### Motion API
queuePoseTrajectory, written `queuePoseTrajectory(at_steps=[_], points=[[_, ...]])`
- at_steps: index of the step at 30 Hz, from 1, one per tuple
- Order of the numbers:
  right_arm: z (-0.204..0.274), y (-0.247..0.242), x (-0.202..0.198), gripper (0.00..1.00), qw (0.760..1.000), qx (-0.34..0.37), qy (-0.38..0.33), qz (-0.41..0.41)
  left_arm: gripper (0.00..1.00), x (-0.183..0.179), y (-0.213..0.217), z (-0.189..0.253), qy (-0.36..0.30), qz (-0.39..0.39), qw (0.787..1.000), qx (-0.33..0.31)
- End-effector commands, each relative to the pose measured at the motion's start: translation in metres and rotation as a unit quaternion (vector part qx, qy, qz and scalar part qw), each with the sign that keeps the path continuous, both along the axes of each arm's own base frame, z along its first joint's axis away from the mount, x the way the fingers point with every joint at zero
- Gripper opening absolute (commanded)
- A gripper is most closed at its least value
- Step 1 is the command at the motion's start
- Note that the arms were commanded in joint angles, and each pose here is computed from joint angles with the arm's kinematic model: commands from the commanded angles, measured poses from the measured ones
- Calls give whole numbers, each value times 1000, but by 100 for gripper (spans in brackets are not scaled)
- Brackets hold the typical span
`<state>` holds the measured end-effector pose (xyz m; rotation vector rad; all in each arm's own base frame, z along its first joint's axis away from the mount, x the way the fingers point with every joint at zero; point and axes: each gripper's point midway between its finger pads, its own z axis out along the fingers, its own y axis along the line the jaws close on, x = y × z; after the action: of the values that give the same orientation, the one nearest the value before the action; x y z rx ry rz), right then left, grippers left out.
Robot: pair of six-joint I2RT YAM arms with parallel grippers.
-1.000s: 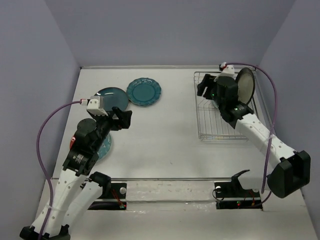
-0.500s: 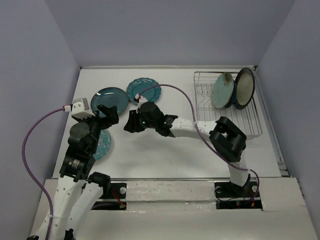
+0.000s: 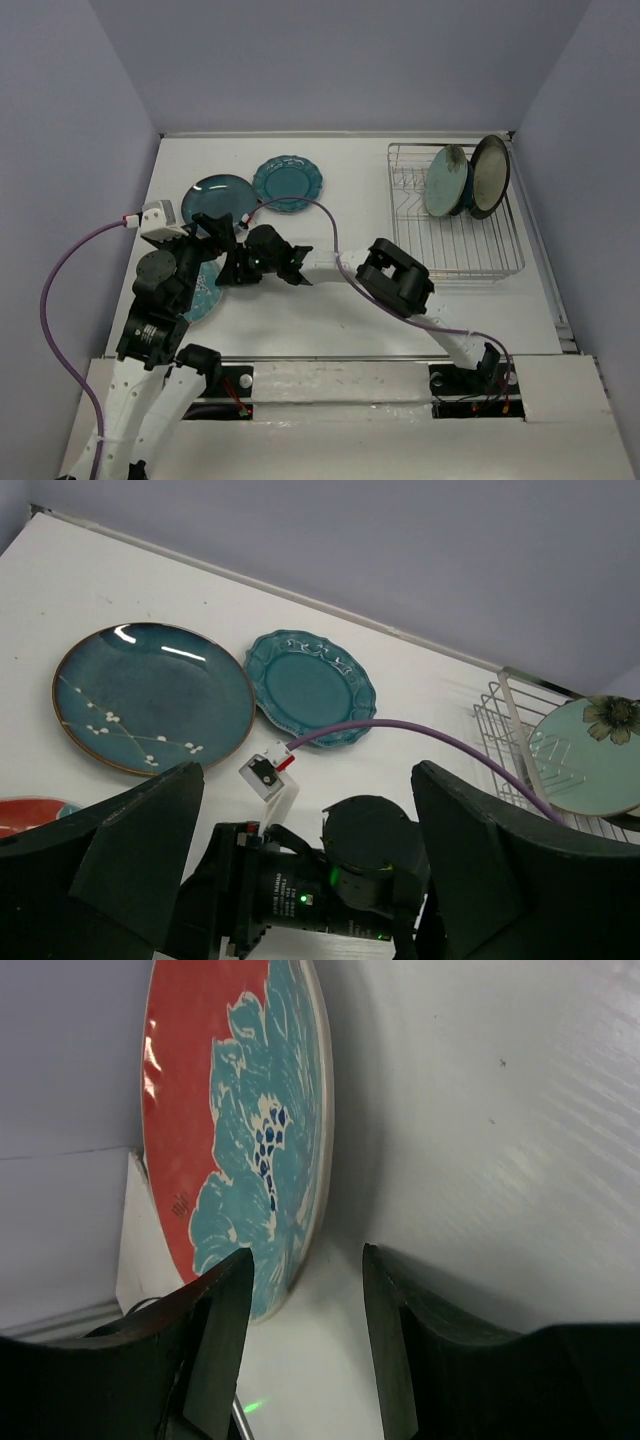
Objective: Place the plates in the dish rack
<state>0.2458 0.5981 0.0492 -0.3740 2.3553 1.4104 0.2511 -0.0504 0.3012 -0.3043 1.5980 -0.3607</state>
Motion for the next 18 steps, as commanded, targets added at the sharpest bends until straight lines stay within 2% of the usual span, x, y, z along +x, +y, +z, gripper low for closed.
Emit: queuePoseTrajectory(at_steps=[1, 14, 15, 18], points=[[26, 26, -11, 54, 998, 51, 20, 18, 95, -2, -2, 19, -33, -5, 999, -9], [-18, 40, -14, 44, 992, 59, 109, 3, 95, -4, -7, 20, -36, -18, 999, -12], [-19, 39, -15, 41, 992, 58, 113, 3, 95, -4, -7, 20, -36, -18, 999, -12], [-21, 35, -14, 25, 992, 56, 115, -11, 95, -3, -7, 19, -34, -18, 999, -9]])
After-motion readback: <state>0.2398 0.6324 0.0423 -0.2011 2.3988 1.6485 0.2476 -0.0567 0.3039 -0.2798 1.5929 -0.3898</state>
